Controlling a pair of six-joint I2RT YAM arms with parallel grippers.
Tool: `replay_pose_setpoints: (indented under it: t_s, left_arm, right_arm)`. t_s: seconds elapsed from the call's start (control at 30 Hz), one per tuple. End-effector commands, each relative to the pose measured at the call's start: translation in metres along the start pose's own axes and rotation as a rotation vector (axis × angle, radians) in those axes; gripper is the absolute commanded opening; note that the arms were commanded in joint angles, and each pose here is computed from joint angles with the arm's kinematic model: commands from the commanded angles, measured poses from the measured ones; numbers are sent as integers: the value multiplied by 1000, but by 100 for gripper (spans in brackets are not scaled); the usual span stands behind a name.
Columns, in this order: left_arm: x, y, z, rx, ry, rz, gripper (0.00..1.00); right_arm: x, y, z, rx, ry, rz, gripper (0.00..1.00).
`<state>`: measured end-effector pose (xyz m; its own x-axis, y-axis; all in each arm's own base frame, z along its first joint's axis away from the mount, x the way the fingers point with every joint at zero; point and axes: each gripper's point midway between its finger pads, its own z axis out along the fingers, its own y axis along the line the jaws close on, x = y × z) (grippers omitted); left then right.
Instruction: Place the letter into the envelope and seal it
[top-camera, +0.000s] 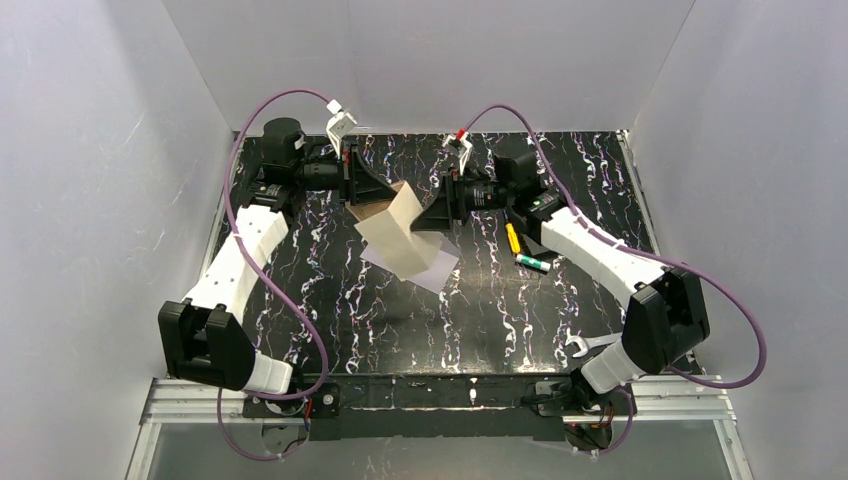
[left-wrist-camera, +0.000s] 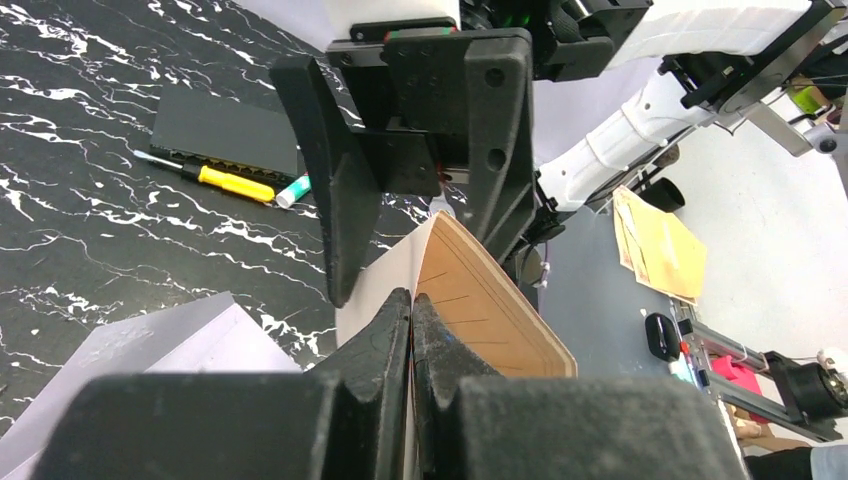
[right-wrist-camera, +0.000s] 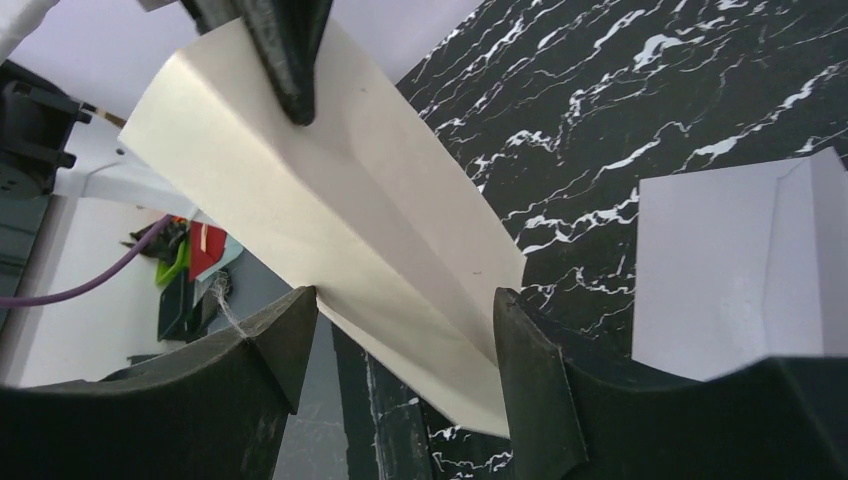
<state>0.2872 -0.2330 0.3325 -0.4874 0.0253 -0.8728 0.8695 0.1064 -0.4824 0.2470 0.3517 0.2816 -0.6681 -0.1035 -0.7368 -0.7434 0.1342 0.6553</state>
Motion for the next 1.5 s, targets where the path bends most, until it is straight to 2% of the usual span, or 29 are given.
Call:
replay_pose_setpoints:
  t_s: [0.0, 0.07, 0.2, 0.3, 0.37, 0.4, 0.5, 0.6, 0.67, 0.8, 1.0, 1.07, 1.2, 1.23, 1.33, 1.4, 1.47]
  left_arm:
    - [-15, -34, -5, 81, -7, 71, 0]
    - [-13, -40, -7, 98, -2, 86, 0]
    - [-18, -53, -9, 133, 3, 98, 0]
    - [-25, -66, -12, 177, 14, 108, 0]
    - [-28, -72, -13, 191, 15, 129, 0]
    - [-29, -75, -14, 200, 17, 142, 0]
    - [-31, -88, -18, 256, 32, 191, 0]
    - [-35, -90, -20, 275, 40, 198, 0]
    - [-38, -88, -19, 276, 41, 191, 0]
    - [-43, -85, -18, 277, 44, 172, 0]
    - [-50, -76, -15, 245, 30, 161, 0]
    - [-52, -72, -14, 228, 23, 160, 0]
    - [-55, -67, -14, 206, 13, 160, 1]
    - [-56, -66, -15, 198, 8, 163, 11]
    - [-61, -58, -24, 108, -38, 232, 38]
    - [-68, -38, -37, -59, -102, 277, 51]
    - [-68, -6, -56, -302, -149, 326, 61]
  right_arm:
    - [-27, 6, -4, 26, -42, -111, 73]
    - [-39, 22, -9, -8, -63, -153, 74]
    - [-50, 52, -15, -105, -85, -183, 82]
    - [-56, 68, -16, -189, -98, -181, 83]
    - [-55, 71, -16, -217, -90, -176, 77]
    - [-54, 73, -16, -227, -85, -179, 71]
    - [-50, 92, -22, -324, -71, -211, 45]
    - [-45, 105, -27, -390, -73, -208, 33]
    - [-42, 108, -27, -402, -64, -212, 31]
    - [-40, 110, -26, -405, -59, -226, 42]
    - [-32, 106, -17, -407, -24, -204, 37]
    - [-31, 103, -15, -399, -21, -200, 30]
    - [-37, 102, -13, -372, -37, -206, 6]
    - [-40, 100, -12, -359, -47, -208, 1]
    - [-48, 92, -9, -298, -81, -209, 1]
    - [-52, 79, -8, -225, -104, -201, 1]
    - [-58, 52, -7, -83, -142, -194, 1]
